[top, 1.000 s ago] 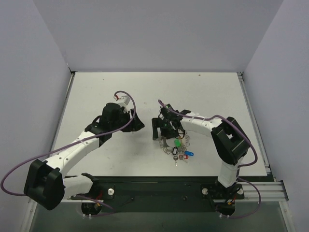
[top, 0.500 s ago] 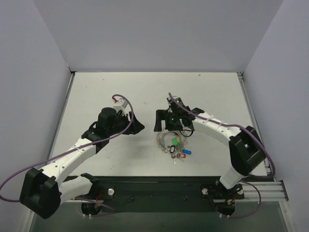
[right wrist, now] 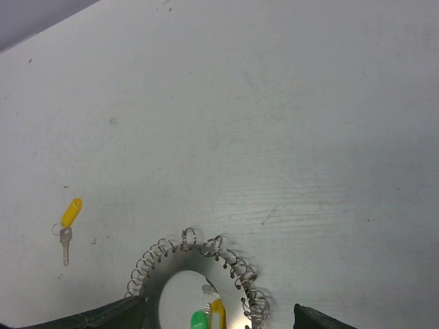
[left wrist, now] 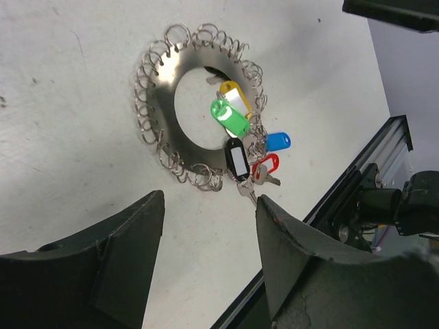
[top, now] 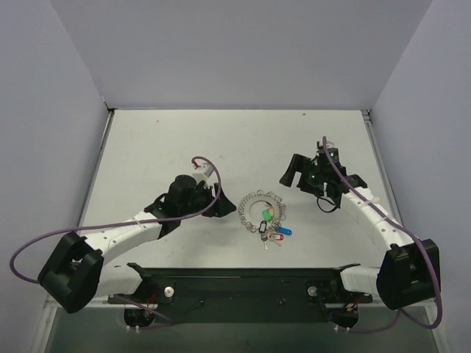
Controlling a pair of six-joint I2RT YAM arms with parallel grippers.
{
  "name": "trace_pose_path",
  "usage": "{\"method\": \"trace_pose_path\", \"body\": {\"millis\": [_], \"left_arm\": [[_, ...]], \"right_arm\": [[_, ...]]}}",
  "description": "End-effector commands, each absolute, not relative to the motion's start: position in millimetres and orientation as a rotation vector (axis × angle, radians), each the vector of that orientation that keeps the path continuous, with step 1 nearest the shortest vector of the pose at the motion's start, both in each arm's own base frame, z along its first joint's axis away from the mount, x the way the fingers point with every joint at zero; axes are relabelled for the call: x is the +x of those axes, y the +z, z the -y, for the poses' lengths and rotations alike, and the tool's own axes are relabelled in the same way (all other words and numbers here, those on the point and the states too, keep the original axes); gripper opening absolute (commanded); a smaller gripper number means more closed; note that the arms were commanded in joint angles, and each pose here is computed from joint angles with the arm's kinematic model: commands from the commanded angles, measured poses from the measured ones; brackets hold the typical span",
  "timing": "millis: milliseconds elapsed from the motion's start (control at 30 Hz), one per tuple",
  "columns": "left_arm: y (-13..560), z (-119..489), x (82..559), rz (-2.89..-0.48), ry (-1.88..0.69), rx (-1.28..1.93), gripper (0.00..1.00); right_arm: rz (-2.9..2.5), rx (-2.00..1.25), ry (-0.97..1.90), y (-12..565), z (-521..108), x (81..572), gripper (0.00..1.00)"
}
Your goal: Put the keys on the keyring
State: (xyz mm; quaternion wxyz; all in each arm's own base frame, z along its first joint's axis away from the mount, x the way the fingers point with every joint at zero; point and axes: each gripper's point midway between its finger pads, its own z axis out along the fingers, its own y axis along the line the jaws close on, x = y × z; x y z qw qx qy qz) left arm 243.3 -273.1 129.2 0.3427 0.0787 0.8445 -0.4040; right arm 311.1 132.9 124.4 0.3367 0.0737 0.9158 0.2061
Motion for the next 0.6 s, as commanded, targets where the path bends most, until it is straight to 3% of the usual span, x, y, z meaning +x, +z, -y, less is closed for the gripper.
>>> {"method": "trace_pose_path", "body": {"millis": [0, 567], "left_arm": [[119, 291, 244, -2.188, -1.142, 0.123, 0.65], [87, 308, 249, -2.277, -1.161, 0.069, 0.64]], "right_arm": [[-2.448, 0.212, 0.540, 108, -128, 299, 0.87], [-2.667, 0.297, 0.630, 51, -146, 287, 0.81]]}}
